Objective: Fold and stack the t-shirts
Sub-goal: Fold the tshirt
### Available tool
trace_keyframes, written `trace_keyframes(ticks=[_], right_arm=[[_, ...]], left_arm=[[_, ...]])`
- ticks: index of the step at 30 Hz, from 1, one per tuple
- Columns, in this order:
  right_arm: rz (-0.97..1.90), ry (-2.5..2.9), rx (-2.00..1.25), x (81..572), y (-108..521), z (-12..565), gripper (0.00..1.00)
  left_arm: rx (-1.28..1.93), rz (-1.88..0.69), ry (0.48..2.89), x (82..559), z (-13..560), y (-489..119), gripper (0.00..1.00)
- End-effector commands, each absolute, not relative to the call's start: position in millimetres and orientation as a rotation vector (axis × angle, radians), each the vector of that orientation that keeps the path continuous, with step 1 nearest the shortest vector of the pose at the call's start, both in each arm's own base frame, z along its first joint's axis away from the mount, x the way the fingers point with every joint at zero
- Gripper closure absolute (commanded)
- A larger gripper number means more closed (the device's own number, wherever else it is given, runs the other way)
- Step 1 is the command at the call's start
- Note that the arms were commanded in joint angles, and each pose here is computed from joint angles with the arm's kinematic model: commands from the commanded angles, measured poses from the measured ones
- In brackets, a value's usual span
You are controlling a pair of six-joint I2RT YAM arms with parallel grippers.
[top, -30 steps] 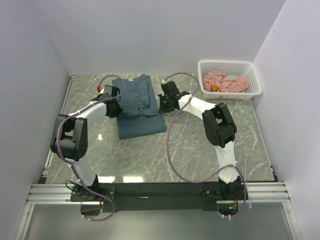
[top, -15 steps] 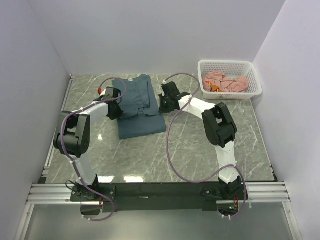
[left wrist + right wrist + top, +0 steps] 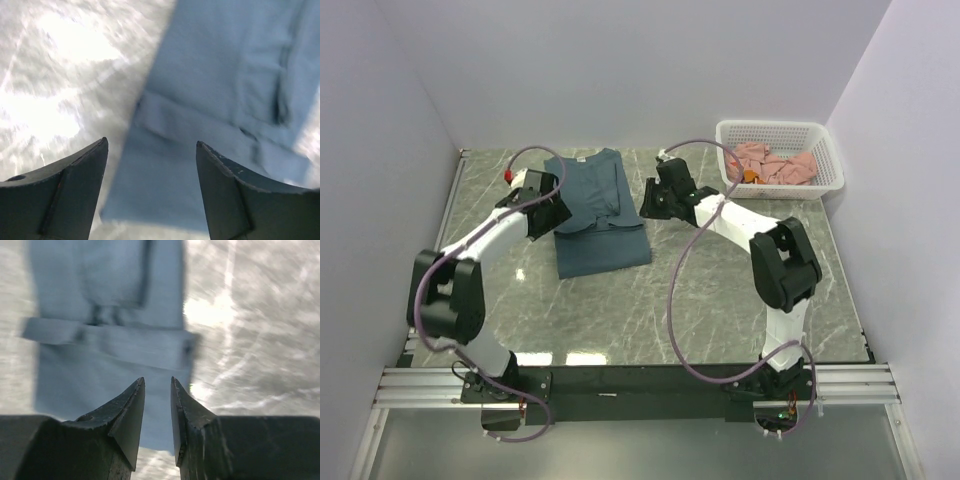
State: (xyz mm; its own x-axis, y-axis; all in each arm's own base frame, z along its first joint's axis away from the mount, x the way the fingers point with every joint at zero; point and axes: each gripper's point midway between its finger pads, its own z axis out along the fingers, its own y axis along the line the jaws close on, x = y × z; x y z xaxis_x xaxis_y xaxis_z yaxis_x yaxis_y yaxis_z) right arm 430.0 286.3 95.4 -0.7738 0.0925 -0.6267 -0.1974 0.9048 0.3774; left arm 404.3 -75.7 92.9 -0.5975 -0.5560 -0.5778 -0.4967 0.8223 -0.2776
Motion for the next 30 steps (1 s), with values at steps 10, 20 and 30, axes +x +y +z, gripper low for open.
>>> trace_keyframes(ticks=[10, 20, 30], right_arm=[[0.891, 2.293, -0.145, 408.1, 354.9, 99.8, 0.68], [0.952, 2.349, -0.138, 406.4, 372.4, 55.1, 0.76], [0.854, 2.356, -0.123, 453.9, 378.1, 40.5, 0.76]], left_arm=[[-0.644, -0.305, 2.335, 358.0, 89.7, -146.1, 0.63], [-0.598, -0.241, 2.527, 321.9, 16.4, -161.5, 0.81], [-0.587, -0.200, 2.582, 301.2, -1.0, -152.2, 0.82]])
